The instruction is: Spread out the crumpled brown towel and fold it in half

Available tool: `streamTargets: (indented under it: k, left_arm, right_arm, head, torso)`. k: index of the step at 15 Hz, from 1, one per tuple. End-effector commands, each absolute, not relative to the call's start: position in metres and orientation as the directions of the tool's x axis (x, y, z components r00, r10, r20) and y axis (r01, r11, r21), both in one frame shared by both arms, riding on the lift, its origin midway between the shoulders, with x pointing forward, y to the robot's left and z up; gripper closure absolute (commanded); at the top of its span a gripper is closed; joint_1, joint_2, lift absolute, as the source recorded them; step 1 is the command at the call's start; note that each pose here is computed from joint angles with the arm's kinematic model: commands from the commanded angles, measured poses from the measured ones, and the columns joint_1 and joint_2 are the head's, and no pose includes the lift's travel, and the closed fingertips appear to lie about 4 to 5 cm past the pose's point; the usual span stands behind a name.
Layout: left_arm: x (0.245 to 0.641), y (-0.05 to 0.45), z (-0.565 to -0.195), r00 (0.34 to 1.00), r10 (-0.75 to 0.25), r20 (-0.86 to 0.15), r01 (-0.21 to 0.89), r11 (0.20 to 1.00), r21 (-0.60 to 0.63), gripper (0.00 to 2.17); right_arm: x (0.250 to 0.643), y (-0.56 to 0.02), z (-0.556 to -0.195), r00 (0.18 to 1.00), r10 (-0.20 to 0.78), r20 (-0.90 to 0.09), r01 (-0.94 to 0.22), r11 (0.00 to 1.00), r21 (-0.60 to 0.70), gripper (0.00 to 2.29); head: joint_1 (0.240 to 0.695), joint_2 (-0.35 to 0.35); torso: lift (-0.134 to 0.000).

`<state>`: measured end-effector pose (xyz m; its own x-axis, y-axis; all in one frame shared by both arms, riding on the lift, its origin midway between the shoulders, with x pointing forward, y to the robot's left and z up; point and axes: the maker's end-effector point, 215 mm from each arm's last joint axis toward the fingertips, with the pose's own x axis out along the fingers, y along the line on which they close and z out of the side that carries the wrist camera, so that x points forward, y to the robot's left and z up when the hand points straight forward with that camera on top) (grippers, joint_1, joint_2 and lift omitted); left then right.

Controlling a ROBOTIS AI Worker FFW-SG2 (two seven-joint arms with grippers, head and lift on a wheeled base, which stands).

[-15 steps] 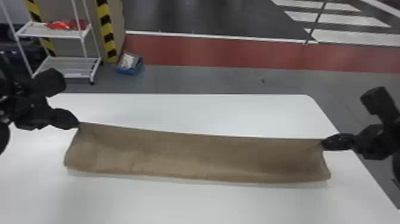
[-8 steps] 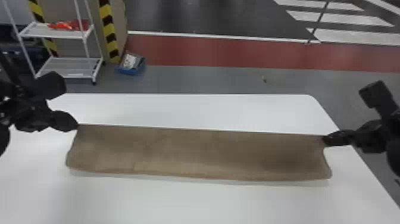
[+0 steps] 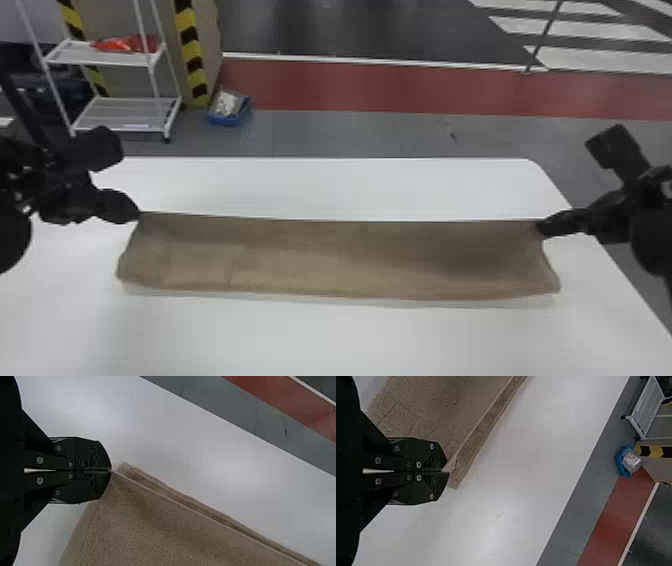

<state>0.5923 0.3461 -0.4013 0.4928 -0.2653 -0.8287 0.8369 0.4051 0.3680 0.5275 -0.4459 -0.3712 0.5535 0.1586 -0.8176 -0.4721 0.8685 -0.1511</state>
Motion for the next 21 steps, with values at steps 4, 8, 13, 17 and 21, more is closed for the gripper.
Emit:
streamTargets:
  k: [4,8,13,17,21]
  left_arm:
    - [0.591,0.347,-0.407,0.493,-0.261,-0.83,0.837,0.404,0.37,1.78]
    - [0.602,0.35,-0.406,0.549,-0.24,-0.801,0.807,0.403,0.432,1.28]
    - [0.609,0.354,-0.405,0.612,-0.223,-0.759,0.763,0.42,0.492,0.0]
    - [0.602,0.358,-0.387,0.65,-0.247,-0.719,0.733,0.451,0.509,0.01]
    - [0.592,0.377,-0.367,0.691,-0.269,-0.671,0.676,0.569,0.468,0.05]
  right_arm:
    - [0.532,-0.457,-0.385,0.554,0.063,-0.83,-0.408,0.89,-0.205,0.1]
    - [0.532,-0.461,-0.387,0.566,0.039,-0.824,-0.372,0.904,-0.212,0.03]
    - [0.526,-0.467,-0.38,0.595,0.028,-0.803,-0.335,0.917,-0.216,0.04]
    - [0.504,-0.485,-0.377,0.617,0.039,-0.786,-0.275,0.947,-0.169,0.04]
    - [0.49,-0.502,-0.372,0.632,0.055,-0.773,-0.179,0.981,-0.076,0.05]
  head:
    - [0.695,-0.098]
    - [0.695,-0.109]
    - [0.695,-0.103]
    - [0.695,-0.113]
    - [0.695,-0.127]
  torso:
    - [-0.125]
    - [-0.125]
    - [-0.125]
    - [-0.125]
    - [-0.125]
